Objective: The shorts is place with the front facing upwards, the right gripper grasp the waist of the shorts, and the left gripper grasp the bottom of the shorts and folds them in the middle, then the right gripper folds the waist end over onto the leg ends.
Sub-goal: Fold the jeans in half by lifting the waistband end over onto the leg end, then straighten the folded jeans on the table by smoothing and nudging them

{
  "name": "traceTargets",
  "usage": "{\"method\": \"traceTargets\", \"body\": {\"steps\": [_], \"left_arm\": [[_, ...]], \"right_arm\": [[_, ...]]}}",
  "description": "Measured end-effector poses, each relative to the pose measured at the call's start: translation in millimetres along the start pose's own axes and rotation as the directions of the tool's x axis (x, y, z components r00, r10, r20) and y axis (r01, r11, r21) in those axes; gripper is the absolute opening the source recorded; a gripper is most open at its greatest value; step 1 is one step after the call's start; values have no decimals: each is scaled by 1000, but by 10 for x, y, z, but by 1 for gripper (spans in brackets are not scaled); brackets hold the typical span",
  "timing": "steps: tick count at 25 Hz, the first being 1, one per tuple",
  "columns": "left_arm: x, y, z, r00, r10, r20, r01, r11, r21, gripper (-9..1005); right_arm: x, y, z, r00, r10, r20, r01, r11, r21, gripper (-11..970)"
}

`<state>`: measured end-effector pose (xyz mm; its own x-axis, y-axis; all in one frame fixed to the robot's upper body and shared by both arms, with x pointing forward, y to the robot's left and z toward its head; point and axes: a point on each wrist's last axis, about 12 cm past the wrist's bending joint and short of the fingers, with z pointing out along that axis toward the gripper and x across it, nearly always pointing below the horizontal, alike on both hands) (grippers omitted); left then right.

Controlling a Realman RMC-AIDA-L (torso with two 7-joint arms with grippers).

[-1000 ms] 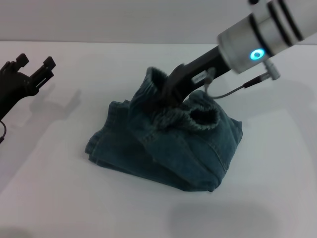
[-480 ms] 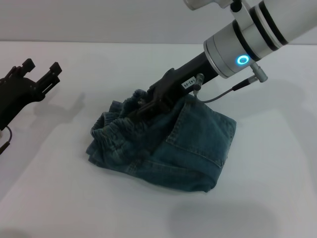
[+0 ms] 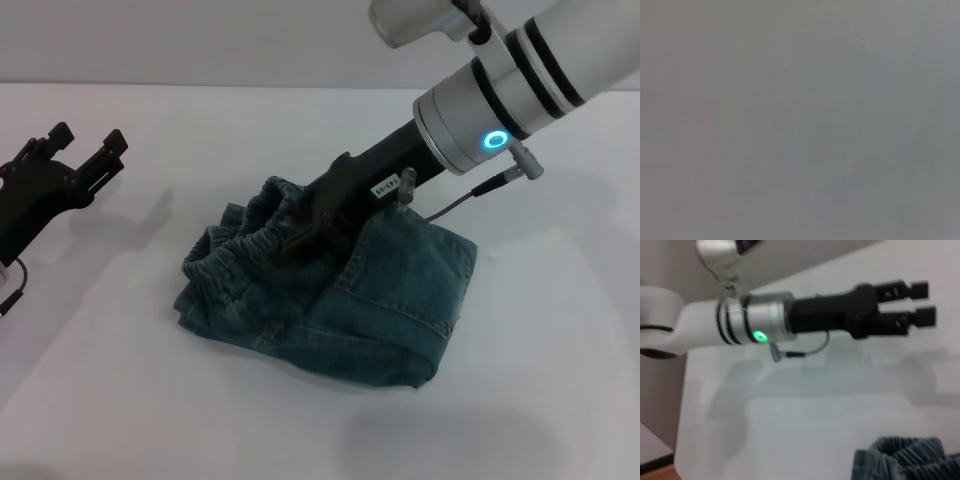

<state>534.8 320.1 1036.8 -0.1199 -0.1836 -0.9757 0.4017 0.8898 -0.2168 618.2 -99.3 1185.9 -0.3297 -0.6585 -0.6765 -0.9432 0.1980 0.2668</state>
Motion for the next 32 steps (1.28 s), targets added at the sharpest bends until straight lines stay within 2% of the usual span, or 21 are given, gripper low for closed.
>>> {"method": "traceTargets", "body": {"steps": [7,10,13,18,23,27,32], "left_arm": [[4,-8,-5,1000,-2,3,2,1000,3,809],[10,-18,0,1000,-7,3,7,1000,4,809],[15,-33,10,1000,-12,3,12,1000,9,809],[64,-137,62,999,-30,-12,31,998,49,810],[104,-193,41,1000,-22,-18,24,997,76,809],[103,-250,-19,1000,-8,15,6,994,113,810],[-14,-341,-162,990,-20,137,-9,977,213,809]], "right_arm": [[114,8,54,1000,27,10,-27,999,-32,520],[144,-22,69,999,40,15,-40,999,-15,521],[159,-114,98,998,53,42,-56,997,54,521],[178,-299,236,992,79,95,-96,976,197,521],[125,-386,328,984,46,170,-89,962,258,521],[164,-455,252,959,22,283,-112,945,308,521],[410,-555,42,900,-21,435,-170,903,395,521]]}}
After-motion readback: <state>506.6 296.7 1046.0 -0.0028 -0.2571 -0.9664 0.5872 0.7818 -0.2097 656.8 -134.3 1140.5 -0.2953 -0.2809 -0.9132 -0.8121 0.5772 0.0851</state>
